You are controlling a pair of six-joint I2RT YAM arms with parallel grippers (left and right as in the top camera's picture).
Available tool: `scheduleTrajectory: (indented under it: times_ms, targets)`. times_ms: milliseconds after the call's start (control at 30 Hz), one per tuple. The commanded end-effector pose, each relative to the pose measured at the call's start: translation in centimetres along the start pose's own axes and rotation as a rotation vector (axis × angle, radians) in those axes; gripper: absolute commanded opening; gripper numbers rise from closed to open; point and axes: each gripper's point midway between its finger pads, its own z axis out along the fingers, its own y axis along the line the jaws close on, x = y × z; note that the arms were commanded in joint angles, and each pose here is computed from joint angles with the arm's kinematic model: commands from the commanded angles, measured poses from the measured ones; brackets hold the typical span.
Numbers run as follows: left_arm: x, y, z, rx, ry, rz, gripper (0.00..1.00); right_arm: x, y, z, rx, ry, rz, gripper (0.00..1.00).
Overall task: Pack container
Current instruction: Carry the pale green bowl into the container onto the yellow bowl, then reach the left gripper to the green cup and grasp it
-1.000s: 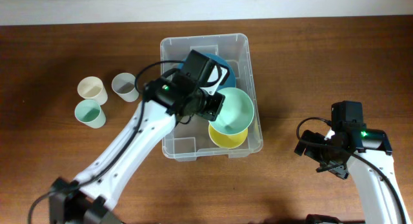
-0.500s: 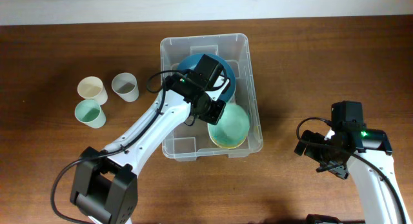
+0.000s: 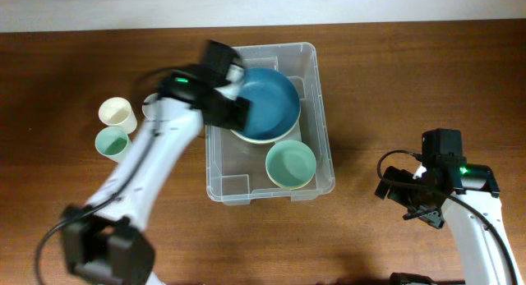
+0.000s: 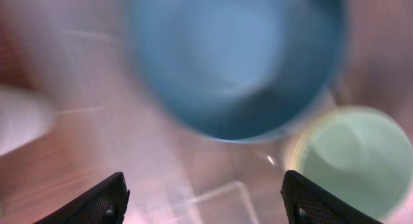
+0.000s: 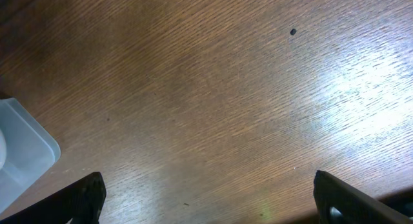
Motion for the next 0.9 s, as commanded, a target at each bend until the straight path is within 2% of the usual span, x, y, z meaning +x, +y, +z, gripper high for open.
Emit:
scheduleTrajectory:
  times_ms: [0, 200, 333, 567, 867]
  targets:
    - [-1.3, 8.3, -5.8, -0.115, -0.138, -0.286, 0.79, 0.0, -0.3, 0.1, 0.017, -0.003, -0.013, 0.99]
    - [4.0, 21.0, -6.6, -0.254, -0.087, -0.684, 0.81, 0.0, -0.2, 0.1, 0.016, -0.004, -0.012, 0.99]
    - [8.4, 25.3, -4.6, -0.299, -0.010, -0.815, 0.81, 0.0, -0.2, 0.1, 0.016, -0.004, -0.012, 0.98]
    - [12.1, 26.9, 0.1, -0.307, 0.075, -0.867, 0.81, 0.0, -0.3, 0.1, 0.016, -0.003, -0.012, 0.99]
    - [13.6, 27.8, 3.5, -0.333, 0.151, -0.873, 0.81, 0.1, -0.3, 0.1, 0.018, 0.000, -0.013, 0.99]
